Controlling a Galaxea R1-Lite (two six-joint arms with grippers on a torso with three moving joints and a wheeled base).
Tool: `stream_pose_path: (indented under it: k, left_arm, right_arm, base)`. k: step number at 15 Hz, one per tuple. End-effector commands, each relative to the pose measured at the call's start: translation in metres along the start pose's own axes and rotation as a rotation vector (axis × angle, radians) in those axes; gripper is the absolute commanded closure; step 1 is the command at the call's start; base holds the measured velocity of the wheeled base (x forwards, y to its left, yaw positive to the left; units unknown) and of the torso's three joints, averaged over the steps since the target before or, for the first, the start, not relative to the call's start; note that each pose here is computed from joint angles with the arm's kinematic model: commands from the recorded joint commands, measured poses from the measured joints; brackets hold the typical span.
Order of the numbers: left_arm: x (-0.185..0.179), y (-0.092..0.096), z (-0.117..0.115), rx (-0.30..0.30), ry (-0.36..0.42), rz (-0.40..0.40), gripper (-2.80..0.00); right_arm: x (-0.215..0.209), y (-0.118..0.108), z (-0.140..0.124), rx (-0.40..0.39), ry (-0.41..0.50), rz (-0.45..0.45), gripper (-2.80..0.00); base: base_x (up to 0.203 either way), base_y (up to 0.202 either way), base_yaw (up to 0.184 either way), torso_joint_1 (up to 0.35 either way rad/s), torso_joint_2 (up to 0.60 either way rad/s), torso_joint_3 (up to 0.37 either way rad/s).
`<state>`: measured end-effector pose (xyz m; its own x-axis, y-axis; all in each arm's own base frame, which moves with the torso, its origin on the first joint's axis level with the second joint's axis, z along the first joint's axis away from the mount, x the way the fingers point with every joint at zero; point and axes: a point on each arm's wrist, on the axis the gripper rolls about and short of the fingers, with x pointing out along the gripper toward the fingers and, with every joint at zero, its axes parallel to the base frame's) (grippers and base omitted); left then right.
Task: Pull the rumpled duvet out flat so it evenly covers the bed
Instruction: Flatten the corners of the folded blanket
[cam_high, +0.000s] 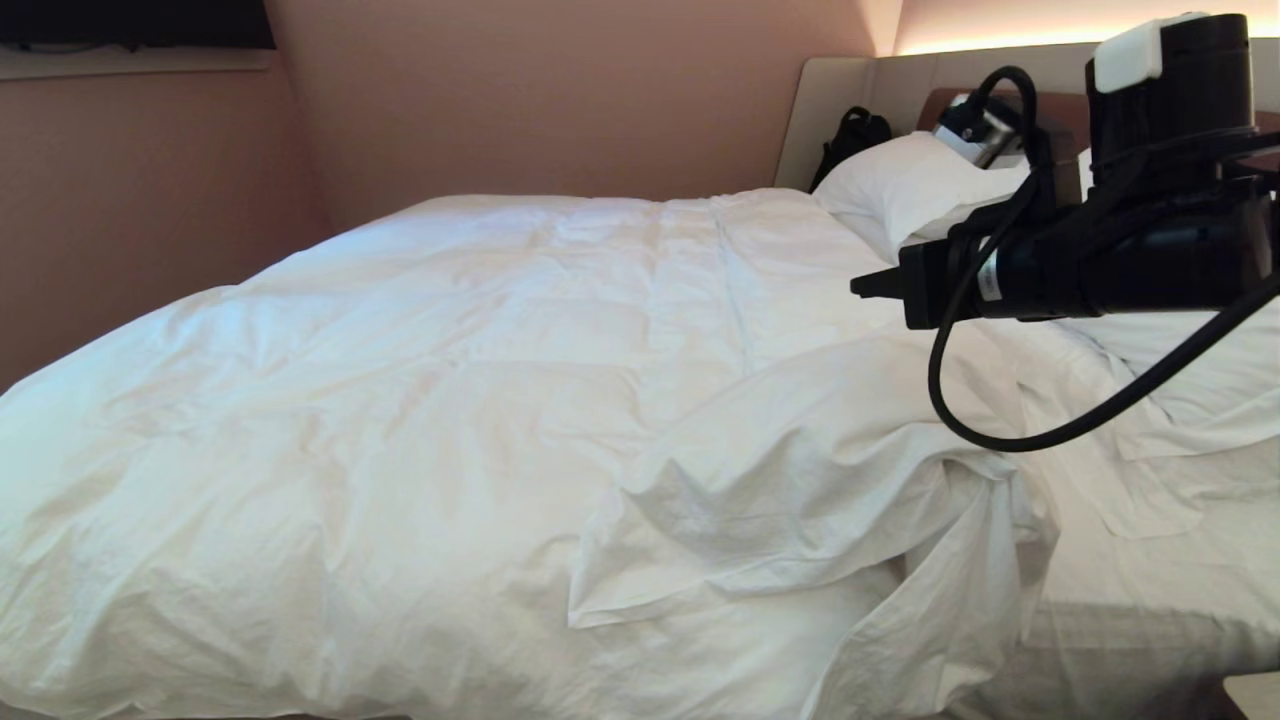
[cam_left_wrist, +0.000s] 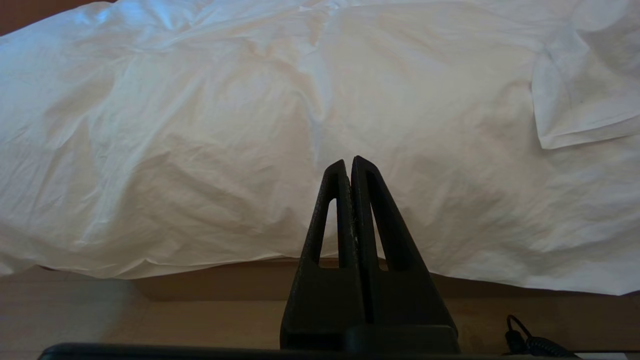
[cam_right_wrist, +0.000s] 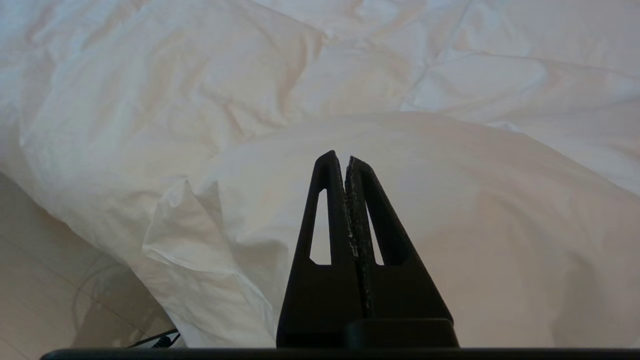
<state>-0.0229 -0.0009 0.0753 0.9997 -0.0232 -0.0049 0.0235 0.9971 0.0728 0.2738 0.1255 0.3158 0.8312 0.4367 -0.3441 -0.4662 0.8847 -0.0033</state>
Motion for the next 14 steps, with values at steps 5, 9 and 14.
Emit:
stream_pose_path:
  k: [5,9,14]
  left_arm:
    - [0.000,0.000,0.000,0.001,0.000,0.000,0.00]
    - [0.000,0.000,0.000,0.001,0.000,0.000,0.00]
    - [0.000,0.000,0.000,0.001,0.000,0.000,0.00]
  right_arm:
    - [0.001,0.013,-0.001,0.075,0.257,-0.129,0.00]
    - [-0.002,0.015,-0.005,0.070,0.312,-0.124,0.00]
    - [-0.014,0.018,-0.006,0.061,0.304,-0.132,0.00]
  base:
    - [0.000,0.000,0.000,0.000,0.00,0.000]
    - [0.000,0.000,0.000,0.000,0.00,0.000]
    - [0.000,0.000,0.000,0.000,0.00,0.000]
